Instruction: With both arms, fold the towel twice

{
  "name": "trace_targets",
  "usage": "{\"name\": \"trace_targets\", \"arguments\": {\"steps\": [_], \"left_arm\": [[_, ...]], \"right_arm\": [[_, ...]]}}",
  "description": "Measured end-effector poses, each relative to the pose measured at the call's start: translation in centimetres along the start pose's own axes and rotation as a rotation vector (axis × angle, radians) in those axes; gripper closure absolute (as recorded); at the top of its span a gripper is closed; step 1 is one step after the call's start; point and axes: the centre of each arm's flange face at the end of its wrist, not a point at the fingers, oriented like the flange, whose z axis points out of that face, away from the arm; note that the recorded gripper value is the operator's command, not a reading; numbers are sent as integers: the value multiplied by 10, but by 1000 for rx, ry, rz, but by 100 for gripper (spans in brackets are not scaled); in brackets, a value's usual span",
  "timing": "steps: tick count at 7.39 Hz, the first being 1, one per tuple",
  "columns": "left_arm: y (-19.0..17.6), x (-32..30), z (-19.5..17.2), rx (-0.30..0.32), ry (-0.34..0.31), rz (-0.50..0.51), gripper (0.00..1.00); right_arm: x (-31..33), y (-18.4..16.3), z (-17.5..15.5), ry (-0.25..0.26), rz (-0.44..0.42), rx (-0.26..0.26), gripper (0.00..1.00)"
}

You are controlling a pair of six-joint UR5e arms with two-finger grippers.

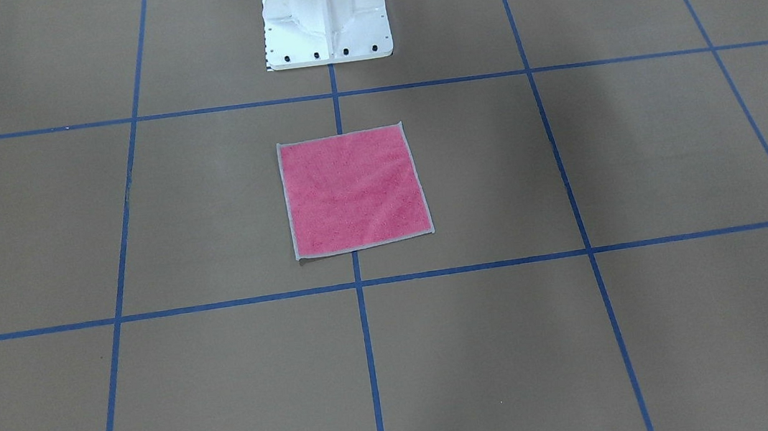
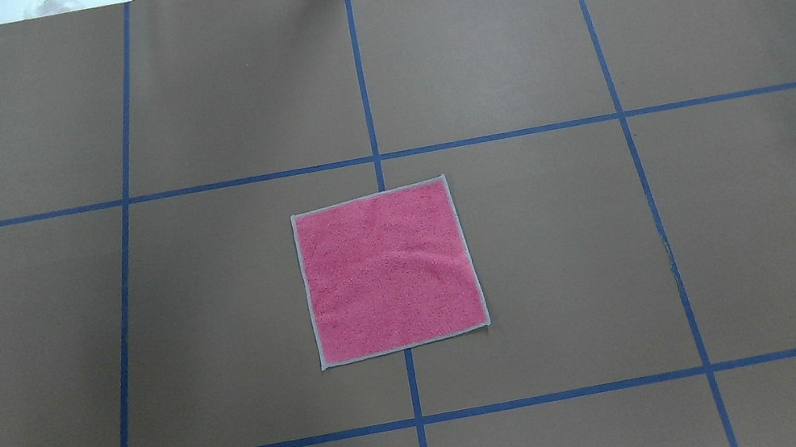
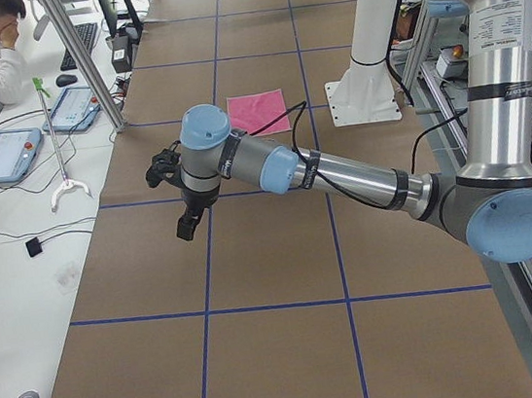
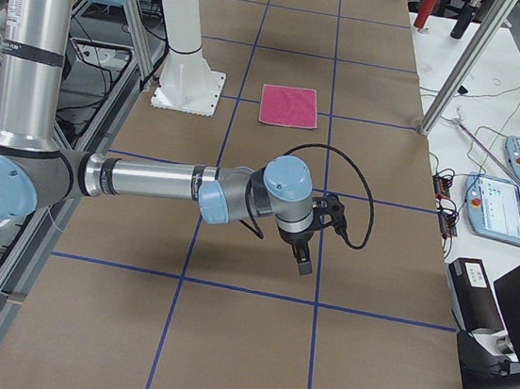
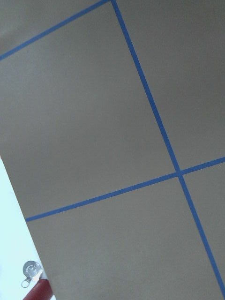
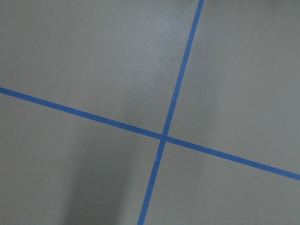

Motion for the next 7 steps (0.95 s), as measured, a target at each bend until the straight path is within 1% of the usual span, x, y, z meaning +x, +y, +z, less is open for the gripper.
{"name": "trace_targets", "arguments": {"steps": [1,2,4,5,6,7], "left_arm": [[-8,32,22,-4,43,4,0],[-14,67,43,4,88,-18,0],[-23,136,73,30,189,-131,0],[-29,166,80,32,230,-204,0],[-33,193,87,30,245,-276,0],[-35,221,98,32,237,-352,0]], "right_arm": [[-28,-10,-1,-25,39,5,0],[-62,-22,-2,-49,91,6,0],[-141,-49,4,-94,205,-4,0],[-190,-60,11,-98,267,-6,0],[-245,-70,21,-96,335,4,1],[-301,-75,33,-93,408,23,2]]}}
